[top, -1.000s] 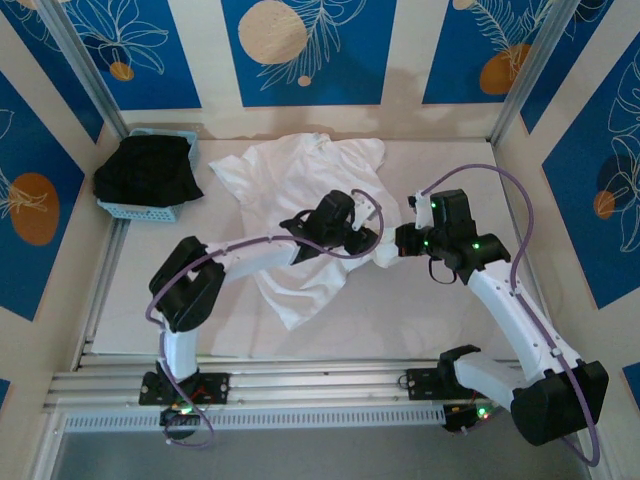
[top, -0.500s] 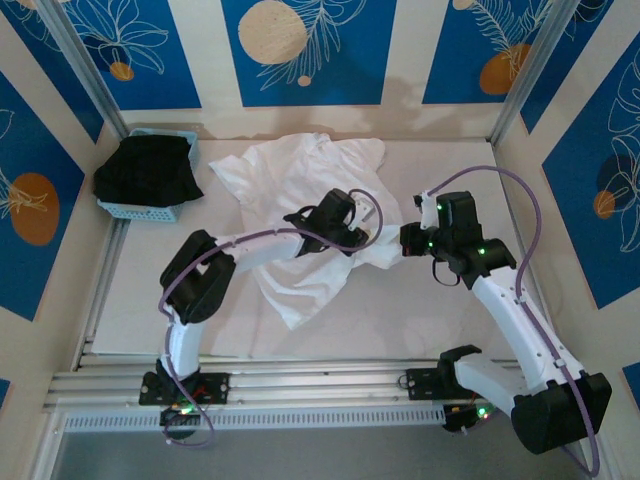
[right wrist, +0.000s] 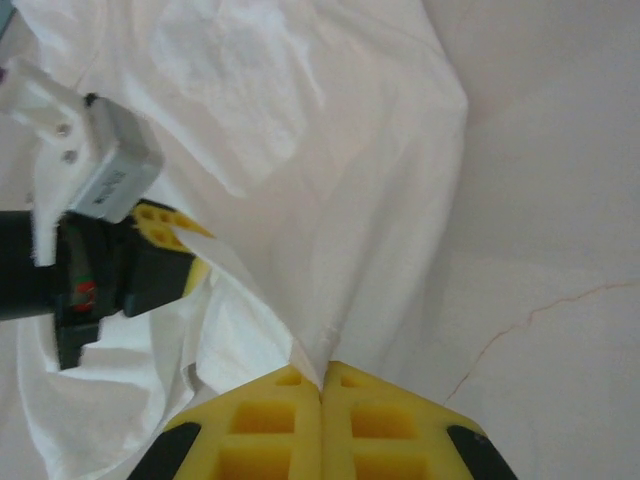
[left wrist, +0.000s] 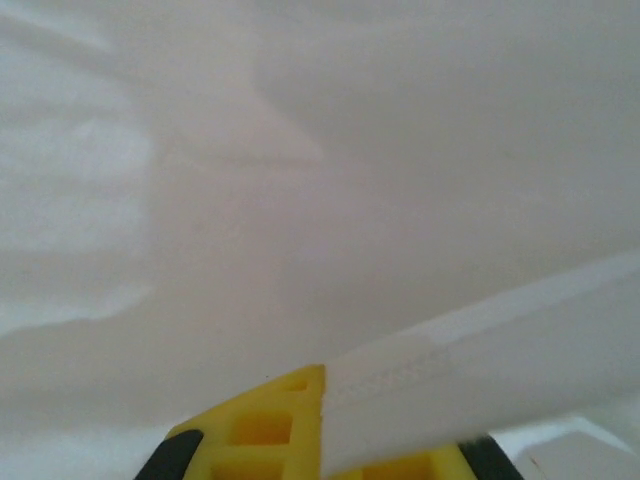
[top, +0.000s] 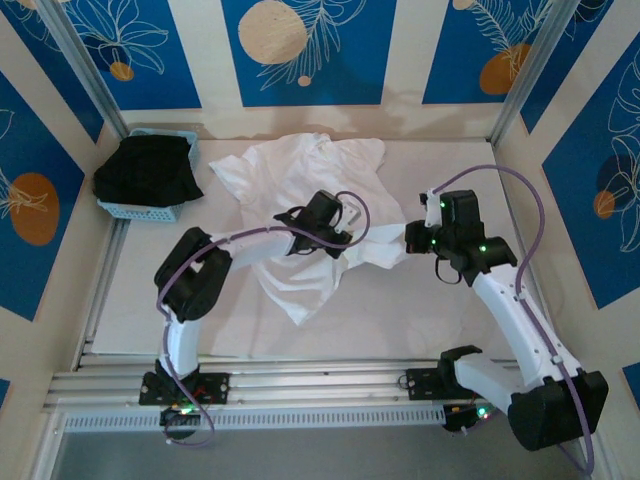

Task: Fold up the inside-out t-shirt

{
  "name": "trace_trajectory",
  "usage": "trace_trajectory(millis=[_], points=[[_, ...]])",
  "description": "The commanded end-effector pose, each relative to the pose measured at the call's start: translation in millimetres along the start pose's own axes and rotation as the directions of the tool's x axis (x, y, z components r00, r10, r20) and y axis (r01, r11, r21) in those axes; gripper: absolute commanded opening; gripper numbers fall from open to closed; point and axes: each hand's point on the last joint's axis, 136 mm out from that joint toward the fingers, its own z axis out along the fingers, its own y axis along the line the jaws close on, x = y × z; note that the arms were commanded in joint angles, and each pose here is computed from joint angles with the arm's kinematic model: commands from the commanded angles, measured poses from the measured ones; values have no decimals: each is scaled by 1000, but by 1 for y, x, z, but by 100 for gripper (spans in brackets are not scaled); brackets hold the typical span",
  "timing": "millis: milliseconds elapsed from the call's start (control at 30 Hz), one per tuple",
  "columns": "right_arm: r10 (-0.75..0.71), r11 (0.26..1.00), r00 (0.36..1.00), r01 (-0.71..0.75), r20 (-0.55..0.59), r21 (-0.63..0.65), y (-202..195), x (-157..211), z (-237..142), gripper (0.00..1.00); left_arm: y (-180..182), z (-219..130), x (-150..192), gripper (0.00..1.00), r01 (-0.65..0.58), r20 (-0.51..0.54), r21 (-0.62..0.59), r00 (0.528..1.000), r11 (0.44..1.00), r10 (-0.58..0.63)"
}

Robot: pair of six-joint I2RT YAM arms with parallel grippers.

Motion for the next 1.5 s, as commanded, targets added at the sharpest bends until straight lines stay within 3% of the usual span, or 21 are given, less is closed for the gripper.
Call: trace_trajectory(millis=[0,100,200,333,400,633,767,867,1133,1267,1467], points=[[41,993,999,-38,-26,112,-21,-3,13,0,-25,-37,-28,0,6,77,121,997,993,-16],[41,978,997,-27,-61,208,-39,-3,26,1,-40,-56,-39,0,34,117,200,991,979,-58],[30,974,999,-20,-41,224,-40,-16,29,15,-50,-69,-44,0,52,136,254,987,966,-89],[-103,994,994,102,33,47,7,-24,20,37,-56,-87,-50,0,57,147,272,984,961,-101],[-157,985,985,161,72,-56,33,-16,13,41,-56,-91,-50,0,58,147,273,984,960,-101],[-191,868,964,253,183,-427,113,38,-11,42,-55,-95,-46,0,84,128,269,984,960,-122],[-213,795,948,308,236,-522,144,66,2,38,-58,-109,-51,0,96,121,295,983,951,-137],[-253,810,919,372,302,-454,150,72,28,35,-62,-122,-50,0,94,96,316,987,944,-130],[-374,843,778,512,505,-164,141,43,85,26,-64,-144,-49,0,121,65,369,986,922,-156],[-415,858,735,512,536,-37,130,31,107,24,-71,-154,-52,0,128,53,418,985,899,-165],[-463,862,731,503,501,63,115,31,137,23,-67,-170,-61,0,116,71,410,985,905,-159]])
